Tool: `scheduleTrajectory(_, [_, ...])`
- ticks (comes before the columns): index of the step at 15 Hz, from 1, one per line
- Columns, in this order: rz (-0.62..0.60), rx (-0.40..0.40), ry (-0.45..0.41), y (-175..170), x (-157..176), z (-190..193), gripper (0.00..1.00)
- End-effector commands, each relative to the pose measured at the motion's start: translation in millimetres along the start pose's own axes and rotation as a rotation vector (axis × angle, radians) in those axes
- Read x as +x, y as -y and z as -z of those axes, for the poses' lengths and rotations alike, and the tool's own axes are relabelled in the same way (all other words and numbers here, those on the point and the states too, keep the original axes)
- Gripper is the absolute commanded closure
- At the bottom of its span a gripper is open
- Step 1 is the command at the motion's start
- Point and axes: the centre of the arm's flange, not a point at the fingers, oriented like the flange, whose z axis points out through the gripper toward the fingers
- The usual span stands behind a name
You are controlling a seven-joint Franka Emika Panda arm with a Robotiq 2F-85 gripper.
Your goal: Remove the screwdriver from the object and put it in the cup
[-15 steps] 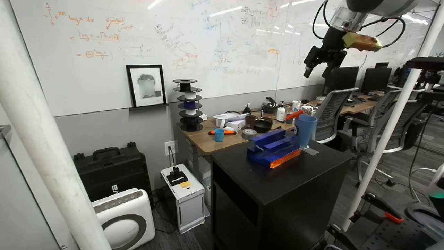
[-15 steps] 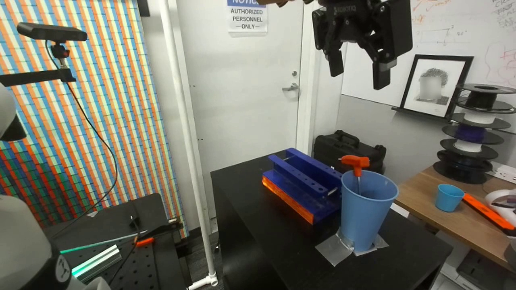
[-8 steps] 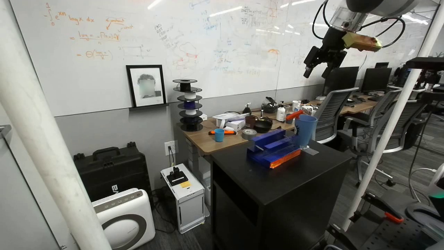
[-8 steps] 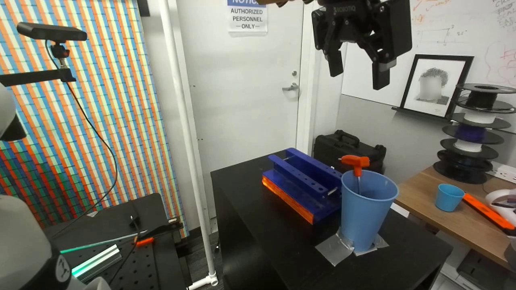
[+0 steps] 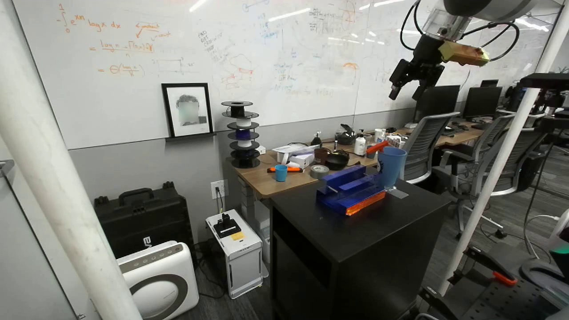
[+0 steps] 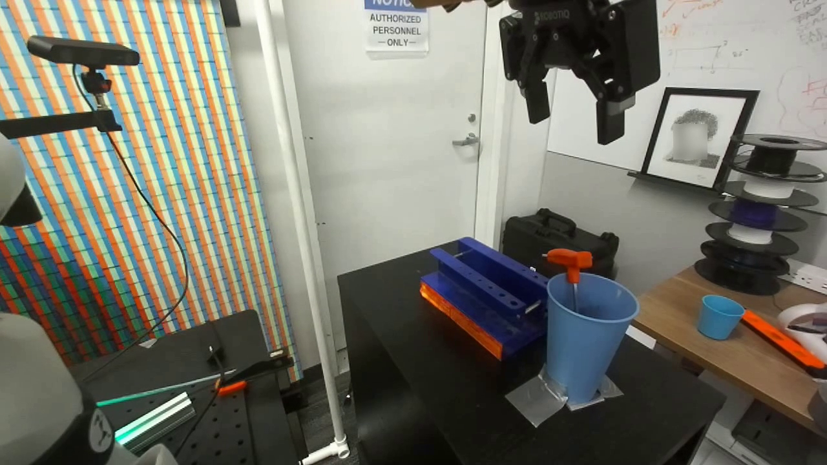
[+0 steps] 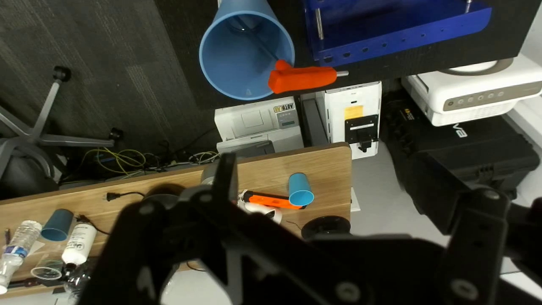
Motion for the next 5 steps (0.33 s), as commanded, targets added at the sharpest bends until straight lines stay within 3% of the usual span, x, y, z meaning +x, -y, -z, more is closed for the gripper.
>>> scheduleTrajectory(1, [0.000,0.000,0.000,0.0,0.0,0.0,0.00])
scheduleTrajectory(5, [0.000,0.000,0.000,0.0,0.0,0.0,0.00])
